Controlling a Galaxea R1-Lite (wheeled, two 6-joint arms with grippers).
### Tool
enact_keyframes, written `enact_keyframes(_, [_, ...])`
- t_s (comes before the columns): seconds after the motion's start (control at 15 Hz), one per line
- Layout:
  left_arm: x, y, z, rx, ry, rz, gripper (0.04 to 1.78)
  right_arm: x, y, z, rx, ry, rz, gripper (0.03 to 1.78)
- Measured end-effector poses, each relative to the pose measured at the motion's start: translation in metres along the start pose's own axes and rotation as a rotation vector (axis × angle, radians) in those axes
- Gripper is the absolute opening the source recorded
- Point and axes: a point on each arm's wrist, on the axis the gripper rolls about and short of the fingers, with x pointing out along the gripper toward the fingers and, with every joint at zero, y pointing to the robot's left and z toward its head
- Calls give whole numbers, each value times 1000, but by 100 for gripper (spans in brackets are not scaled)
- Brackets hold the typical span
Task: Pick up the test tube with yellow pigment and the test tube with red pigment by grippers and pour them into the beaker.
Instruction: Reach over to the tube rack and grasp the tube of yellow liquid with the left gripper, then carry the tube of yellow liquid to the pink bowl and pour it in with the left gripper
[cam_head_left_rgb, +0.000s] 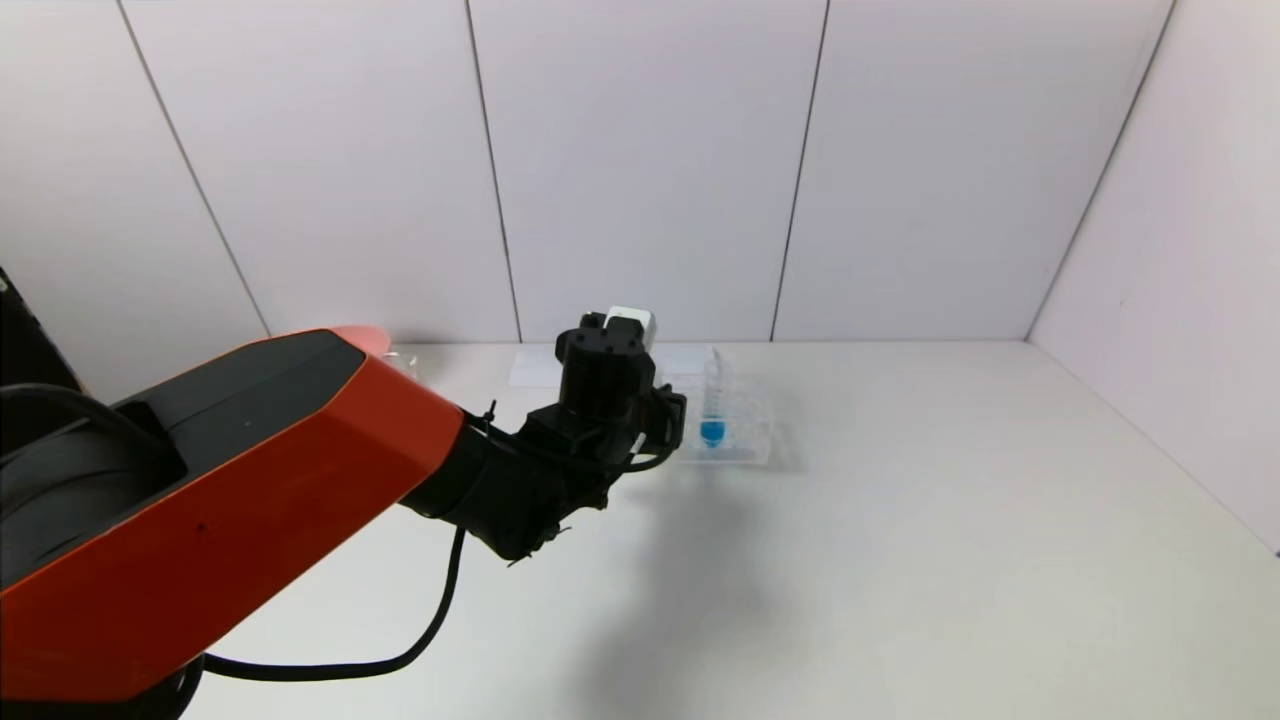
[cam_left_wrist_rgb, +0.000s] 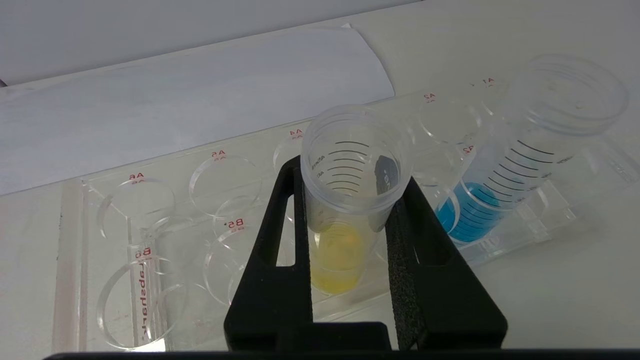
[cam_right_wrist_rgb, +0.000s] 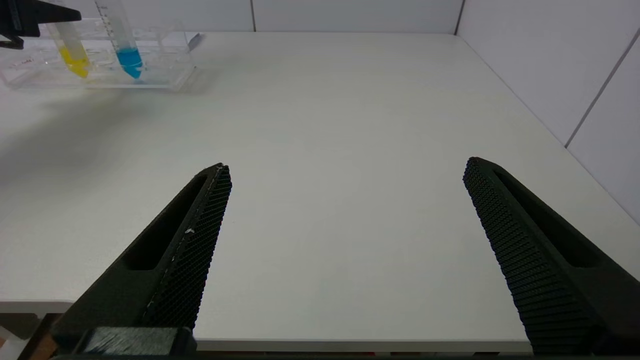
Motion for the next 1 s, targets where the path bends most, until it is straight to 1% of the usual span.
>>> enact_keyframes(0.73, [-6,-1,6,6,-15,-4,44,0,0,0,0,0,0,170])
enact_keyframes(1.0, [-11,0,14,2,-40,-5,44,0,0,0,0,0,0,170])
